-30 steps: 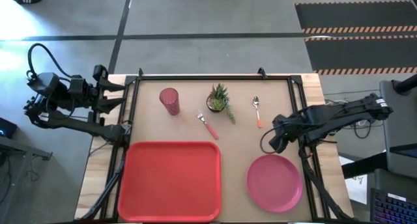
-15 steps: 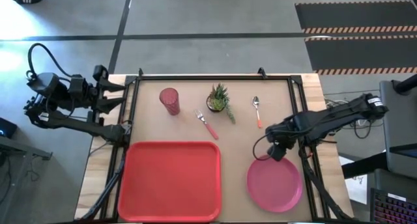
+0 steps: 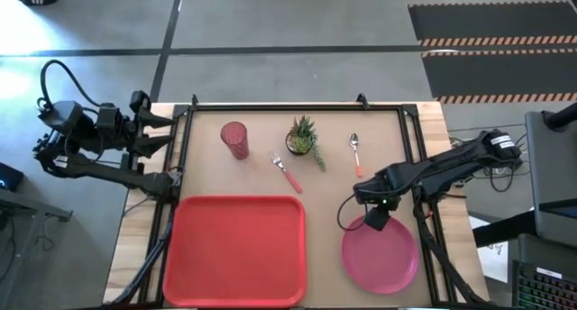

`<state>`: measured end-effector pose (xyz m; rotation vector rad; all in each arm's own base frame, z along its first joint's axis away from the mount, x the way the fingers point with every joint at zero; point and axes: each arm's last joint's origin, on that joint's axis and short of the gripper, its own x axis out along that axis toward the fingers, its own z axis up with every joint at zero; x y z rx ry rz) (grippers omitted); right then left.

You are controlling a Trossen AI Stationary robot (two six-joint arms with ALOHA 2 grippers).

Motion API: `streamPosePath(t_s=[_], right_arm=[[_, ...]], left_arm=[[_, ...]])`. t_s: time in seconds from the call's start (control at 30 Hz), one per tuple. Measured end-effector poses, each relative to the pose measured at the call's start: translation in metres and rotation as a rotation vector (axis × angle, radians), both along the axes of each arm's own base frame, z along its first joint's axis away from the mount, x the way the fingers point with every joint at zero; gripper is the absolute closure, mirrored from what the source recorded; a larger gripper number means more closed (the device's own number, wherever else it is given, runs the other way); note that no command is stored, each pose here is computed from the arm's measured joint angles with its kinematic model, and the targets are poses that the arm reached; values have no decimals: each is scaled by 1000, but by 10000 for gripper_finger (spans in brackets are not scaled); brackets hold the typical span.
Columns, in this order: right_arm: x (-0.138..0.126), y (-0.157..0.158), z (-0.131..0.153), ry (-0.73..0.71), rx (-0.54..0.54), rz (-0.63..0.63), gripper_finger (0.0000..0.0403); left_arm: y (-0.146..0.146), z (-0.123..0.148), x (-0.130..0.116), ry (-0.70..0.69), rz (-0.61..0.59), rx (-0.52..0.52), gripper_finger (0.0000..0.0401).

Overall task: Pick and place plate/cup/fork/spoon on tray
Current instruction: Put the pink plate on the orange tray

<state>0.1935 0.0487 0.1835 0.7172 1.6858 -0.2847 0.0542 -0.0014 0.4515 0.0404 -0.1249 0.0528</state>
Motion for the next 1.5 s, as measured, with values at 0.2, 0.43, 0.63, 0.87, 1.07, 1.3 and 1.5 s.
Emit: streamPosePath(t_s=[0.2, 0.43, 0.63, 0.87, 1.07, 1.3, 1.5], right_arm=[[12, 3, -13, -19, 27, 56, 234], [16, 4, -23, 5, 26, 104, 234], [21, 5, -11, -55, 29, 100, 234], [21, 3, 0, -114, -12, 99, 234], [20, 2, -2, -115, -38, 137, 234], [16, 1, -11, -90, -38, 173, 234], [12, 0, -16, -77, -35, 182, 234]], left_arm=[[-1, 0, 0, -2, -21, 1, 251], [-1, 0, 0, -2, -34, 2, 251], [-1, 0, 0, -3, -34, 2, 251], [-1, 0, 0, -3, -34, 2, 251], [-1, 0, 0, -3, -33, 3, 251], [-1, 0, 0, -4, -33, 3, 251], [-1, 0, 0, -5, -34, 3, 251]])
